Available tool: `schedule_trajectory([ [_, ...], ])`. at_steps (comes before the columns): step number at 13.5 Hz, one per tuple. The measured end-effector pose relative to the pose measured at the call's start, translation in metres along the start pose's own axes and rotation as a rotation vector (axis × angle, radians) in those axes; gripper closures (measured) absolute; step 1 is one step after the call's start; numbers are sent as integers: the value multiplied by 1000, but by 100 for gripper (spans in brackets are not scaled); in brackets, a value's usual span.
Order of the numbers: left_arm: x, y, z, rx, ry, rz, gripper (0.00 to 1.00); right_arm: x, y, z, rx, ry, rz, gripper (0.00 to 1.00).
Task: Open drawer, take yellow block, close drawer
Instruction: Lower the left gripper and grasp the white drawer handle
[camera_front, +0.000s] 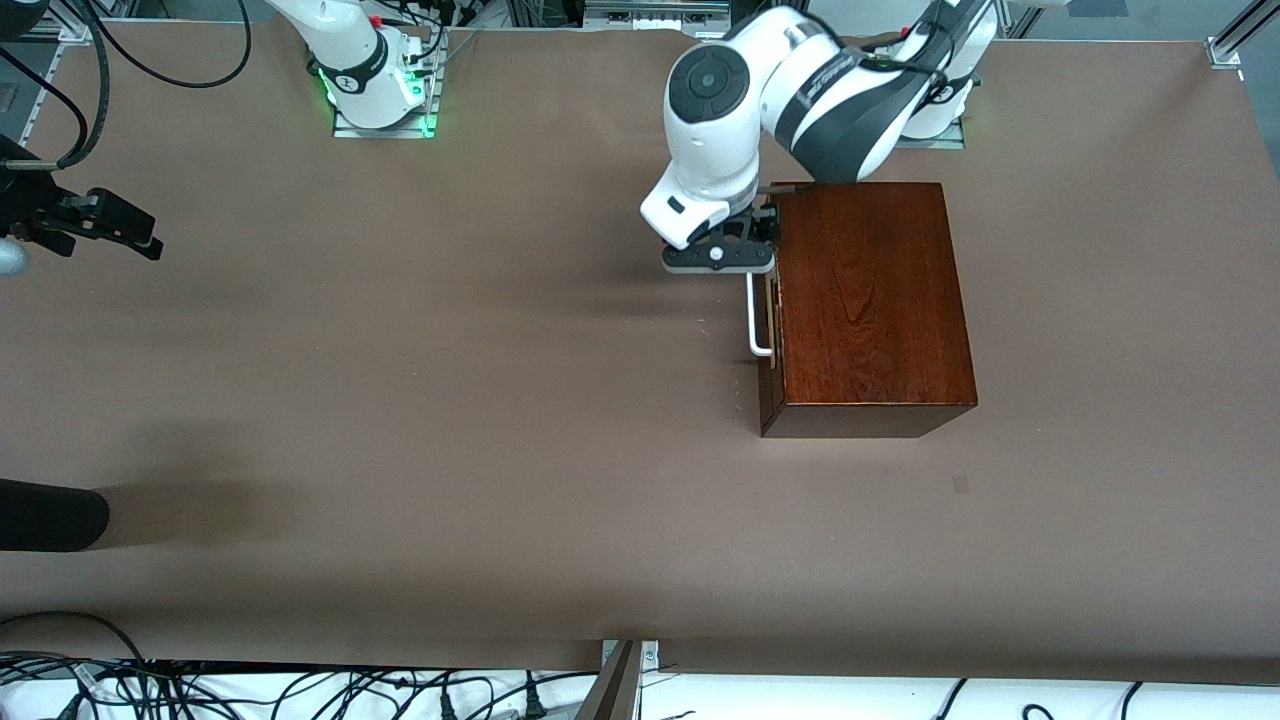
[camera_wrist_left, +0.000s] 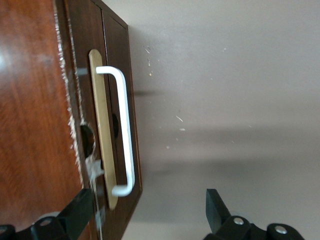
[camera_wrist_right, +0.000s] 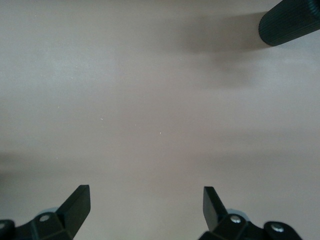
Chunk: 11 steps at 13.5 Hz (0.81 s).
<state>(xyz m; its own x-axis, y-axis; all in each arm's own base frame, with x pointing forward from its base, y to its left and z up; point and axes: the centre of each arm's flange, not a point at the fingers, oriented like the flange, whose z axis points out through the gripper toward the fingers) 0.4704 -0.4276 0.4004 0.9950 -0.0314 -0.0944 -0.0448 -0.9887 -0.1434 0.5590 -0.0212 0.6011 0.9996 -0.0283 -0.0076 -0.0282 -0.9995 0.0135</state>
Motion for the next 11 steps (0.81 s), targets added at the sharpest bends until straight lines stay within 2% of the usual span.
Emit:
schedule_trajectory([
  [4, 10, 6, 38, 29, 7, 25, 0, 0, 0, 0, 0, 0, 0, 0],
  [11, 20, 15, 71, 71, 52, 73, 0, 0, 0, 0, 0, 0, 0, 0],
])
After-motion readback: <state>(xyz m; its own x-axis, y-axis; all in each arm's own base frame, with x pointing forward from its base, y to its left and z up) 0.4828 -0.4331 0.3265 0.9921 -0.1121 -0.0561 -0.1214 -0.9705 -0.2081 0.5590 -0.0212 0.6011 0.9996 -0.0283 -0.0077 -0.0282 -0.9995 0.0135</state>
